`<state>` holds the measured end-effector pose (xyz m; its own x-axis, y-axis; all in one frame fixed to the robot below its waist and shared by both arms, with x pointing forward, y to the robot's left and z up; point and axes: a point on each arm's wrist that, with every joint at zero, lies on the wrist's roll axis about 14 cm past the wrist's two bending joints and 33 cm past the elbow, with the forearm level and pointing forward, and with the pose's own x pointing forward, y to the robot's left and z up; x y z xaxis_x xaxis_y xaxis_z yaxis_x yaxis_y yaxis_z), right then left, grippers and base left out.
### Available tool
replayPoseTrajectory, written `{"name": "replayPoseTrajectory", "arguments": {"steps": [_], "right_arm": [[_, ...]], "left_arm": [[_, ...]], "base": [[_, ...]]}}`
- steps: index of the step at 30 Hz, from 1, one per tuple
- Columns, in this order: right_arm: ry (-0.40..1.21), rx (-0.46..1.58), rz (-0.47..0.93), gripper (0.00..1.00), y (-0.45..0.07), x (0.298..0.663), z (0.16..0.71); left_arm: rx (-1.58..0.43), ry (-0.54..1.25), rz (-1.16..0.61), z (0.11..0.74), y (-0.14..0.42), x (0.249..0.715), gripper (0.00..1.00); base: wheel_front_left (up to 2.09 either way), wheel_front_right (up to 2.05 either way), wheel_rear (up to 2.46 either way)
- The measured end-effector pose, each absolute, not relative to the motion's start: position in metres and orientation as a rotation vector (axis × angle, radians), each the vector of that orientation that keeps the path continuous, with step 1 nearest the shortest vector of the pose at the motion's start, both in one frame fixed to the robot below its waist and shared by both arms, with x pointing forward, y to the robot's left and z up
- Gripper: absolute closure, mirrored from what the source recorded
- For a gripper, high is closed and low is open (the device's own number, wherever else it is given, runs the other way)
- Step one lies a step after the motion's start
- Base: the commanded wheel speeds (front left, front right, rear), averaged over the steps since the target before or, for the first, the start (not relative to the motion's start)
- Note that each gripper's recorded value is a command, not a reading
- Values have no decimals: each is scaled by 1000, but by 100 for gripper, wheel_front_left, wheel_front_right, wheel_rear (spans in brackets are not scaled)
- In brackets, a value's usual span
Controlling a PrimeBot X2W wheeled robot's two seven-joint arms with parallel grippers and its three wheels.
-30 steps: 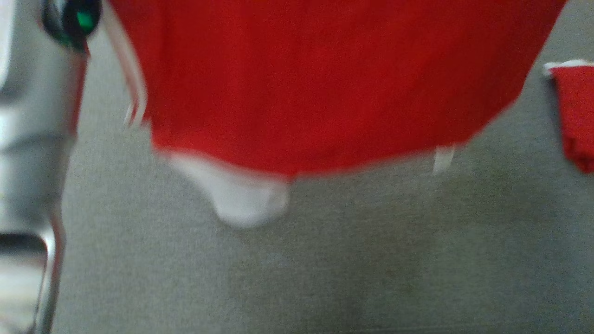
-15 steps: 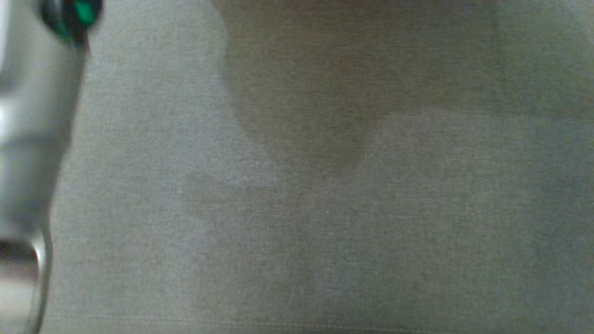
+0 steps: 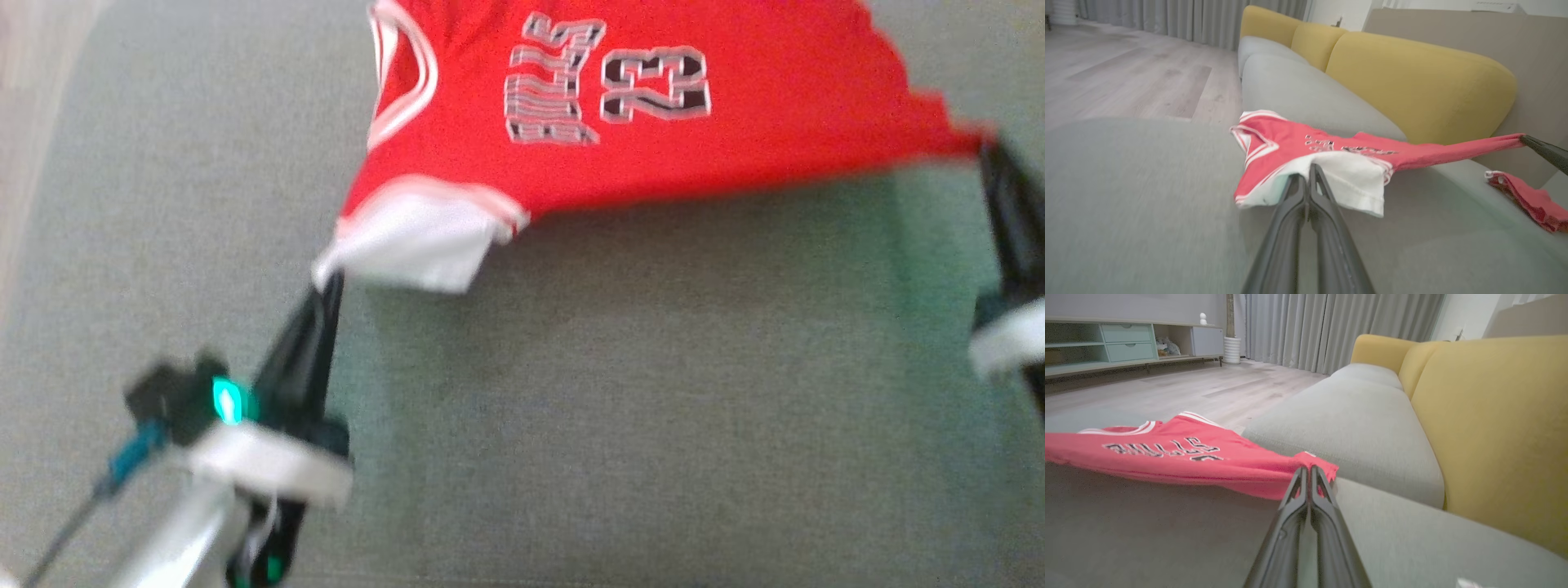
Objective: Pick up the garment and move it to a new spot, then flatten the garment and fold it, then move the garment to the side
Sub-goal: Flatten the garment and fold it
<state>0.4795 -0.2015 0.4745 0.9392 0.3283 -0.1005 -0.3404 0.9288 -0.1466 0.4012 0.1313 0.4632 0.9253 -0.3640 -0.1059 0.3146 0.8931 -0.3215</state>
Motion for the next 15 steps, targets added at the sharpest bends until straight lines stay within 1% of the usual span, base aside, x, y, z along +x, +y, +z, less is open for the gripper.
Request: {"name": "replayPoseTrajectory", "arguments": {"steps": [1, 6, 10, 12, 15], "right_arm": [[75, -163, 343, 100, -201, 480, 474], [175, -116, 324, 100, -209, 408, 447], [228, -100, 322, 100, -208, 365, 434], [232, -70, 304, 100, -207, 358, 432], [238, -58, 294, 100, -208, 360, 430]], "left_arm": [[-305, 165, -354, 463, 131, 401, 100], [-313, 225, -316, 457, 135, 345, 100], [-324, 241, -322, 465, 132, 323, 100], [-347, 235, -321, 471, 130, 322, 100], [-350, 257, -320, 469, 128, 329, 100]], "base": [[0, 0, 0], [0, 0, 0], [0, 0, 0], [0, 0, 0], [0, 0, 0]]}}
